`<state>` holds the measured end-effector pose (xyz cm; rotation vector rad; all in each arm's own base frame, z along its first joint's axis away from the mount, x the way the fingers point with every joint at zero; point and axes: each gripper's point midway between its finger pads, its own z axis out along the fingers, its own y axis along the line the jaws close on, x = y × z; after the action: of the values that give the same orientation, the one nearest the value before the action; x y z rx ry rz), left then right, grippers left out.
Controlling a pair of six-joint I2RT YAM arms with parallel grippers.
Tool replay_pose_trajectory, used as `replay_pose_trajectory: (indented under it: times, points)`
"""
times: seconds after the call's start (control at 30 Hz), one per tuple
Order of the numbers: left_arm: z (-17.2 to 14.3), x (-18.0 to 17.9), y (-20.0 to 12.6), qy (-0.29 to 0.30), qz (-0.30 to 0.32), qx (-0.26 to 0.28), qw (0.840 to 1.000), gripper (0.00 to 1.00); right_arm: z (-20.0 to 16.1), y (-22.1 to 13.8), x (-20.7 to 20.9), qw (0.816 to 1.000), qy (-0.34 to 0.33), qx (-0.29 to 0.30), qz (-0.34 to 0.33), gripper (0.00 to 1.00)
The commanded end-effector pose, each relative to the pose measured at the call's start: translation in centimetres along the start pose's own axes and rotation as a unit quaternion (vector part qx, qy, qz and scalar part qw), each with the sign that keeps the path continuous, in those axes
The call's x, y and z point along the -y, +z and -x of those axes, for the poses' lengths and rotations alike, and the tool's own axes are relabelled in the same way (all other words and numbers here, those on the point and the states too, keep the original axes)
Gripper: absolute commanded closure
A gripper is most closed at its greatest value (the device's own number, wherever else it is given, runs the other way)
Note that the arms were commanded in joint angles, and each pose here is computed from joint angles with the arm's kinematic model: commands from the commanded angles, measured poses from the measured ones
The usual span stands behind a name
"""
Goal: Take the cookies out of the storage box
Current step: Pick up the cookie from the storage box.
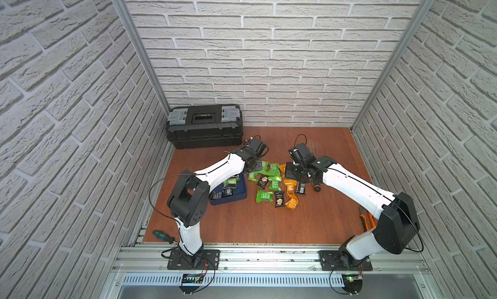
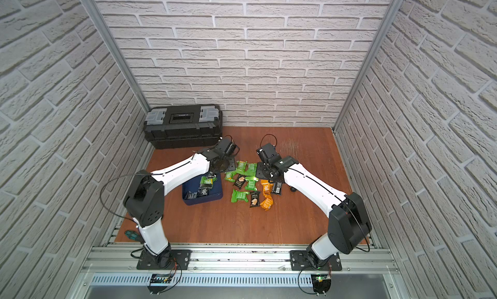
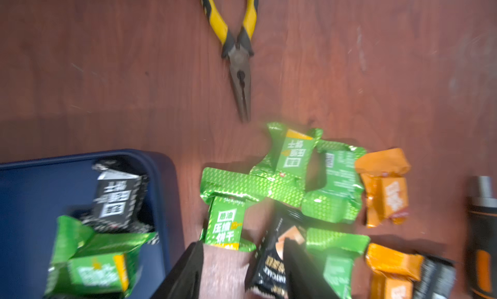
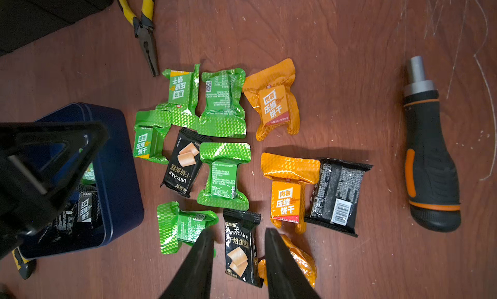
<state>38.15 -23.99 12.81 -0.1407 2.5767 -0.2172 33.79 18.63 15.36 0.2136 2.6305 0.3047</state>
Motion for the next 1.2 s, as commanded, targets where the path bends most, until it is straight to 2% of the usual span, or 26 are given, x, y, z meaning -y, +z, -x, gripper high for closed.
replay_pose_trajectory:
  times: [0.0, 0.17, 0.33, 0.6, 1.17]
  points:
    - [1.5, -2.4, -2.2, -0.010, 0.007, 0.029, 0.999, 0.47, 0.8, -0.4, -3.3, 0.999, -0.032, 0.008, 0.037, 0.63]
    - [0.5, -6.1, -2.6, -0.027, -0.014, 0.008, 1.000, 0.43, -0.1, 0.9, -6.9, 0.996, -0.062, -0.009, 0.064, 0.63]
    - [-2.9, -10.5, -2.5, -0.055, 0.023, -0.040, 0.997, 0.39, -0.9, 1.9, -8.6, 0.994, -0.072, -0.019, 0.073, 0.63]
    - [-7.0, -11.5, -1.1, -0.065, 0.028, -0.093, 0.993, 0.23, -1.6, 2.5, -8.4, 0.995, -0.073, -0.026, 0.069, 0.63]
    - [-10.8, -14.2, 1.3, -0.075, 0.091, -0.145, 0.982, 0.28, -1.7, 2.6, -8.1, 0.995, -0.071, -0.022, 0.064, 0.63]
